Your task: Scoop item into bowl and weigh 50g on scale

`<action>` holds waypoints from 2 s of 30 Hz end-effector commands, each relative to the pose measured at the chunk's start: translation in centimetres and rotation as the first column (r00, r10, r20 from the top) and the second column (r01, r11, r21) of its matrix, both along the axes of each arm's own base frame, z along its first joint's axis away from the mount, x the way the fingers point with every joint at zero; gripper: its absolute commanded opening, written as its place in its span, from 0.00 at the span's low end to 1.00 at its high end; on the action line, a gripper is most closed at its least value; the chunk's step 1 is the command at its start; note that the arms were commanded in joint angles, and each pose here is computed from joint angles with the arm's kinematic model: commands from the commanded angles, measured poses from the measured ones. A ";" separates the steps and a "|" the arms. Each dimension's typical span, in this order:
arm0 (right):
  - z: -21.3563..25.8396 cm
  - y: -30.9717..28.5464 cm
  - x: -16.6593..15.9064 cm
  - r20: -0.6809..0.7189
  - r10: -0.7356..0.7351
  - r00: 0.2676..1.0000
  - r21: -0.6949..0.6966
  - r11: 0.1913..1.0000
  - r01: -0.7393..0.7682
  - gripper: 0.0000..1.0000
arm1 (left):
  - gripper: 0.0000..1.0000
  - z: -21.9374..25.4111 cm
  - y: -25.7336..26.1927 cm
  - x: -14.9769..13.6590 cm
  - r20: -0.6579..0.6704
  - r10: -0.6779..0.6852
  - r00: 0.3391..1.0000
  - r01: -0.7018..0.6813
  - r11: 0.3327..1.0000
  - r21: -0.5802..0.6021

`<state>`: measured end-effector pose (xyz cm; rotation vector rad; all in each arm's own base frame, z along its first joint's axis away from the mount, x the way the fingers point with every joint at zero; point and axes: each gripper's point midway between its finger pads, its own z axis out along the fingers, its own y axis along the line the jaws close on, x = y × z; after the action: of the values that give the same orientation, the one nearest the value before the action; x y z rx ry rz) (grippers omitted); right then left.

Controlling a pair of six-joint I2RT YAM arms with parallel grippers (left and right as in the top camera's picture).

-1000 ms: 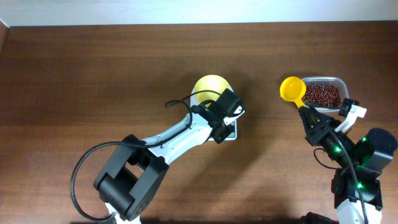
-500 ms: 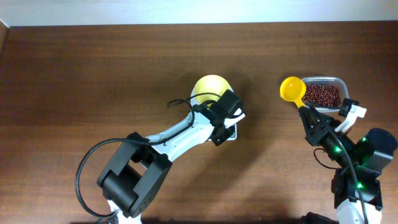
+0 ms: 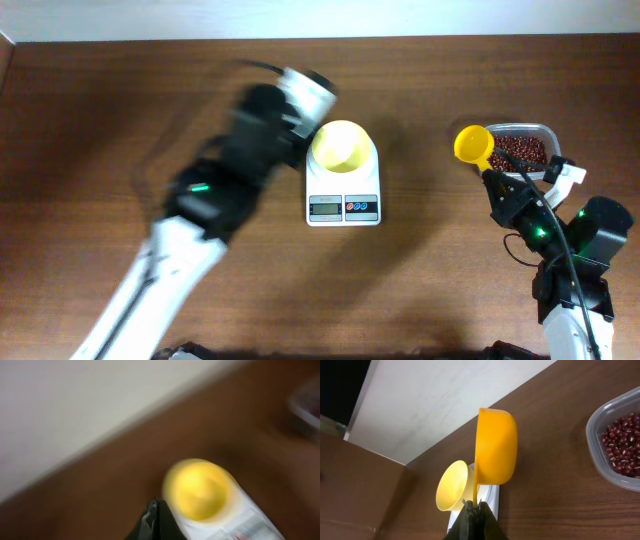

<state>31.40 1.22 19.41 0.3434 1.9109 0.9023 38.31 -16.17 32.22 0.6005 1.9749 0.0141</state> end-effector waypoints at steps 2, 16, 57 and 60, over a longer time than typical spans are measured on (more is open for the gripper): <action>0.3 -0.4 0.3 -0.003 -0.016 1.000 0.010 1.000 0.016 0.04 | 0.04 7.3 13.4 2.9 0.205 0.399 0.894 -0.361 0.911 -0.201; -1.2 -0.7 0.8 -0.096 -0.049 0.994 0.102 0.993 0.059 0.04 | 0.00 3.2 10.2 6.2 0.090 0.172 0.981 -0.143 0.954 -0.265; -0.8 -4.3 2.2 0.014 -0.200 0.980 -0.121 0.972 0.201 0.04 | 0.00 -31.1 -10.6 -5.3 -0.675 0.019 0.738 0.225 0.936 0.272; -0.8 -4.3 2.2 0.014 -0.200 0.980 -0.121 0.972 0.201 0.04 | 0.00 -31.1 -10.6 -5.5 -0.677 0.018 0.736 0.230 0.934 0.274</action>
<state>33.40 -2.59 17.78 0.4686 1.8997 0.6761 33.46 -26.55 2.09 1.0112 2.6539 0.0932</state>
